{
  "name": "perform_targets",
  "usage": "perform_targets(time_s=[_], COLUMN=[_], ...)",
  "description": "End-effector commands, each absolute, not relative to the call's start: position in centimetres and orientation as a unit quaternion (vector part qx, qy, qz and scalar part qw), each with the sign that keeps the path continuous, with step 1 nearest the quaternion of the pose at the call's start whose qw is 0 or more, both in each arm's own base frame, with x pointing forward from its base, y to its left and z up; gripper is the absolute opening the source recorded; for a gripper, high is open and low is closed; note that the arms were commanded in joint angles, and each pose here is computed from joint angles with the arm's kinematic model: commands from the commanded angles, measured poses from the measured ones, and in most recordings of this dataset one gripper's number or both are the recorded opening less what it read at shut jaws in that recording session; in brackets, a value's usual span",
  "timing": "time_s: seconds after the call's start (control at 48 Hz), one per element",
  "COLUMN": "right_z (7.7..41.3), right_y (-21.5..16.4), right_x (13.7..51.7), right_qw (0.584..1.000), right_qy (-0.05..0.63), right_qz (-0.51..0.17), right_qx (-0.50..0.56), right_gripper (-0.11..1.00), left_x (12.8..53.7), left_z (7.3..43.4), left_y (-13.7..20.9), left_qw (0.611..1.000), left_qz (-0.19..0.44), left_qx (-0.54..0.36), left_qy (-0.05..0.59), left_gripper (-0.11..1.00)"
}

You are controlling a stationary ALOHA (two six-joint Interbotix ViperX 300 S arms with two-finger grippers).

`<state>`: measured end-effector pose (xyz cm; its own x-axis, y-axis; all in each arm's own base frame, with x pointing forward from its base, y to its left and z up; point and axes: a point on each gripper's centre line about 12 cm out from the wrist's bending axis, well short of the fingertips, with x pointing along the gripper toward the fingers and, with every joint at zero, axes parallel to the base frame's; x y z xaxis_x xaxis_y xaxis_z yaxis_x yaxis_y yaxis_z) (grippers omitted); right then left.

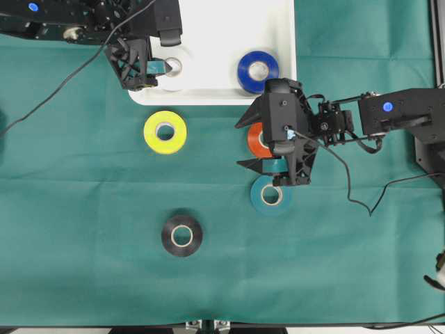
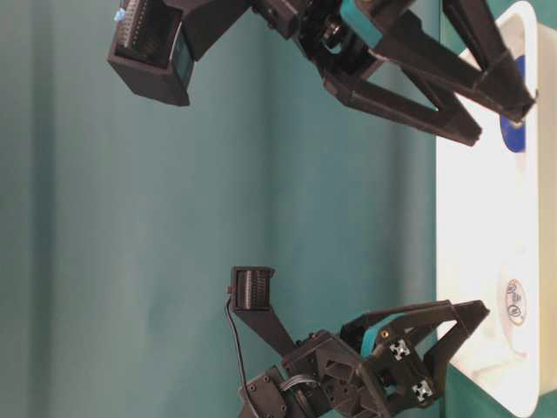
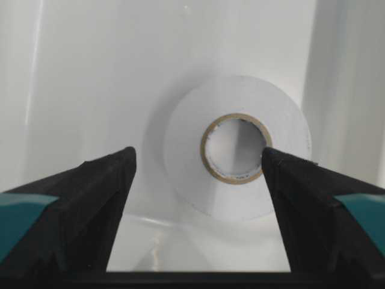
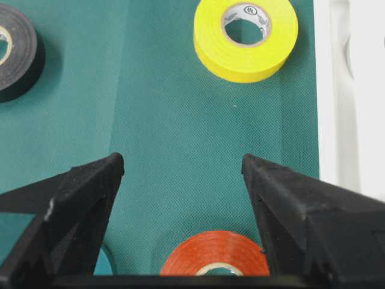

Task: Put the tape alternately from left to right into the white case.
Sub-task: 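Release the white roll and pull the left gripper back left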

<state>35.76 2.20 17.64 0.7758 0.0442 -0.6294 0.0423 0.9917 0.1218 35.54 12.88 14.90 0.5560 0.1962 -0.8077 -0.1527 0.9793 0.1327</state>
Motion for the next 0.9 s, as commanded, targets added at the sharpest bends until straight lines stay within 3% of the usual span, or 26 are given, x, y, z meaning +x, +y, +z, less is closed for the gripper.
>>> perform_targets(time_s=[0.0,0.312,0.875], right_z=[18.4,18.3,18.4], right_y=[2.4,2.4,2.4], right_x=[36.0,36.0,36.0], right_qw=[0.945,0.944,0.945], right_qy=[0.322,0.323,0.322], right_qz=[0.005,0.005,0.005], right_qx=[0.064,0.064,0.064], right_gripper=[0.84,0.84,0.84], left_x=[35.8,35.2,32.6], left_z=[16.3,17.5,19.7], left_y=[12.8,10.6,2.0], left_qw=[0.89,0.898,0.915], left_qz=[0.101,0.081,-0.015], left_qx=[0.029,0.041,0.083], left_qy=[0.443,0.43,0.394], left_gripper=[0.89,0.88,0.87])
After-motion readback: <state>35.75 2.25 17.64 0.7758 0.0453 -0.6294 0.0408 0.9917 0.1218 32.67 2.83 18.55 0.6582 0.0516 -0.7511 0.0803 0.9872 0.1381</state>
